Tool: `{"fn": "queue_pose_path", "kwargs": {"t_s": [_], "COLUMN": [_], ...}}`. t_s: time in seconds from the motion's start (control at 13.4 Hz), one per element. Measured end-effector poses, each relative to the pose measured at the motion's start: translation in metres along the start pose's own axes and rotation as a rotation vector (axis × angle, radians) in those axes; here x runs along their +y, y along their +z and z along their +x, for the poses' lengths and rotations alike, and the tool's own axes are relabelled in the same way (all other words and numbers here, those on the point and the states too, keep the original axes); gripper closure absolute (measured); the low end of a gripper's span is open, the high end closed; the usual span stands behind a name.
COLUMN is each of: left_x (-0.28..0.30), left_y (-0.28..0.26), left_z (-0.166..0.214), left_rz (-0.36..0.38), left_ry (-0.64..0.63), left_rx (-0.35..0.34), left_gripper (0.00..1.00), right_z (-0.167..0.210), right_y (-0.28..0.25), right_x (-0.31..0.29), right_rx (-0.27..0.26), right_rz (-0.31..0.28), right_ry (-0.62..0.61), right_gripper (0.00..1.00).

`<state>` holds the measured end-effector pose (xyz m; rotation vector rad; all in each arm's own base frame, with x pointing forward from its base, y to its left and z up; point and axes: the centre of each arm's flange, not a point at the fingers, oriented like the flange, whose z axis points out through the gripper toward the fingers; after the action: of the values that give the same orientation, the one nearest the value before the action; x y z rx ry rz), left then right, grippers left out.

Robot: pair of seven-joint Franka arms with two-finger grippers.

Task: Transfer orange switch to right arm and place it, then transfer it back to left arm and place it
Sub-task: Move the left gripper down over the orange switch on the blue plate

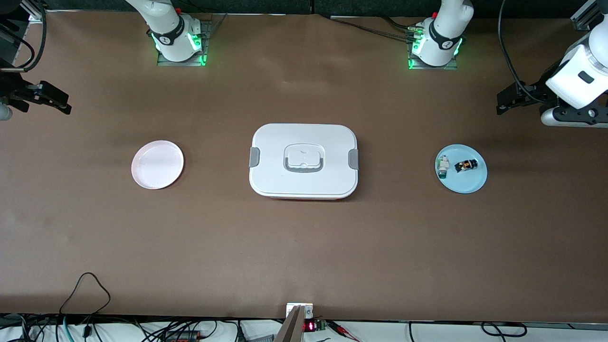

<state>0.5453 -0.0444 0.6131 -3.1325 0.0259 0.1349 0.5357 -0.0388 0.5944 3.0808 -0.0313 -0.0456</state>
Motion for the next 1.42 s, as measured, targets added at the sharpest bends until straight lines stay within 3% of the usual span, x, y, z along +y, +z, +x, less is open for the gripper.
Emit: {"fn": "queue_pose_path", "kwargs": {"t_s": [0.45, 0.75, 1.12, 1.42], "left_x": [-0.005, -0.021, -0.033, -0.053], "left_y": [0.003, 0.029, 0.105, 0.165], "left_z": [-0.001, 0.001, 0.033, 0.046], "left_rz": [0.001, -0.002, -0.007, -0.015], "left_ry": [-0.009, 0.051, 0.05, 0.019], "left_rx": [-0.021, -0.141, -0.297, -0.326], "left_gripper": [0.0, 0.0, 0.0, 0.0], "right_z": [0.0, -0.001, -0.003, -0.003], "right_y": [0.0, 0.001, 0.003, 0.003], "right_x": [0.0, 0.0, 0.0, 0.0], "right_rx": [-0.001, -0.013, -0.032, -0.032], "right_rz": [0.0, 0.0, 0.001, 0.001], "right_ry": [0.0, 0.0, 0.0, 0.0], "right_gripper": [0.0, 0.0, 0.0, 0.0]}}
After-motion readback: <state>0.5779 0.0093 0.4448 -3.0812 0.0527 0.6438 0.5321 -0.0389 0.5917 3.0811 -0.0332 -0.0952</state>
